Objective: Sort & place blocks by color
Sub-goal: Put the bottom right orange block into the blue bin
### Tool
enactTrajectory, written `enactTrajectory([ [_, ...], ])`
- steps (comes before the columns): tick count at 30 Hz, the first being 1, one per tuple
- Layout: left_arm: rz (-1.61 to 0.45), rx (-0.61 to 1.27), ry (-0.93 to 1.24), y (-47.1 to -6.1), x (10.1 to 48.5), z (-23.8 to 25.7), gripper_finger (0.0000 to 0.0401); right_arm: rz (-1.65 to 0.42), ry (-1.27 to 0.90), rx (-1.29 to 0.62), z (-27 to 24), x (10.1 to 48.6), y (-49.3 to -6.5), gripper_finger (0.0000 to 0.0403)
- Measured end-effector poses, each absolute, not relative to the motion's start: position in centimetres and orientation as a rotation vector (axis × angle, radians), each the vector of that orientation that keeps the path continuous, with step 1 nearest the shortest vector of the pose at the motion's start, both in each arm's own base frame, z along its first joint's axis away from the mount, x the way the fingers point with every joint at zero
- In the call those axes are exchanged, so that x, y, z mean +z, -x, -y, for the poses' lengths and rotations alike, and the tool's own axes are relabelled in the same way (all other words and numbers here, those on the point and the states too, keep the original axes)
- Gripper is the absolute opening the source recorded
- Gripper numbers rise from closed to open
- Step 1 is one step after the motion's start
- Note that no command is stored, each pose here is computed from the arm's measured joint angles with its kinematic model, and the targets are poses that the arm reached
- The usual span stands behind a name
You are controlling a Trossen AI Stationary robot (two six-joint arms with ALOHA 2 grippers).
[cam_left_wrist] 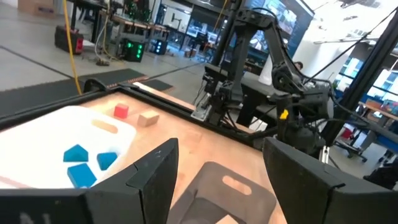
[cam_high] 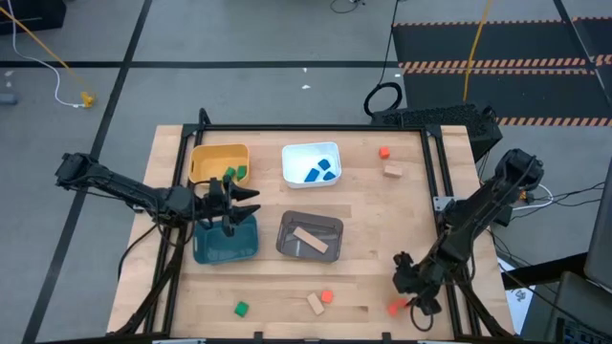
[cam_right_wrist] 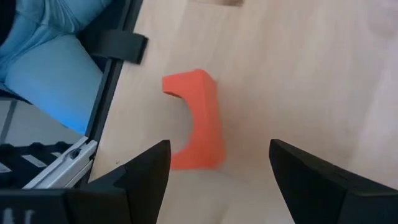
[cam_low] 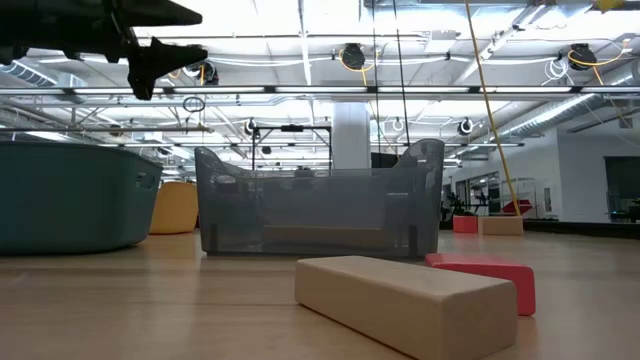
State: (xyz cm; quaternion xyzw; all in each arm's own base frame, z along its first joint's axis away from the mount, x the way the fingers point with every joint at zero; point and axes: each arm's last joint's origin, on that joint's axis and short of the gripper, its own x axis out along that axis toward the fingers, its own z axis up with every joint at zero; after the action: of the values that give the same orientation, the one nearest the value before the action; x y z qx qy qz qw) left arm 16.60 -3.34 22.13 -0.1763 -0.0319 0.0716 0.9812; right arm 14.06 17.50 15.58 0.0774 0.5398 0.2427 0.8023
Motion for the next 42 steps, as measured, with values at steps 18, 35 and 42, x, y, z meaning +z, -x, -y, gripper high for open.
enactTrajectory([
  [18,0.072,0.132,0.518,-16.6,22.1,3.4,0.0235,-1.141,0.069,0.485,-18.6,12.8,-14.1,0.0214],
  [35,0.054,0.133,0.447,-16.6,22.0,3.4,0.0234,-1.134,-0.217,0.357,-18.3,13.8,-14.6,0.0091],
  [42,0.044,0.118,0.481,-16.6,21.9,3.7,0.0234,-0.818,-0.229,0.259,-16.6,17.2,-16.4,0.0091],
])
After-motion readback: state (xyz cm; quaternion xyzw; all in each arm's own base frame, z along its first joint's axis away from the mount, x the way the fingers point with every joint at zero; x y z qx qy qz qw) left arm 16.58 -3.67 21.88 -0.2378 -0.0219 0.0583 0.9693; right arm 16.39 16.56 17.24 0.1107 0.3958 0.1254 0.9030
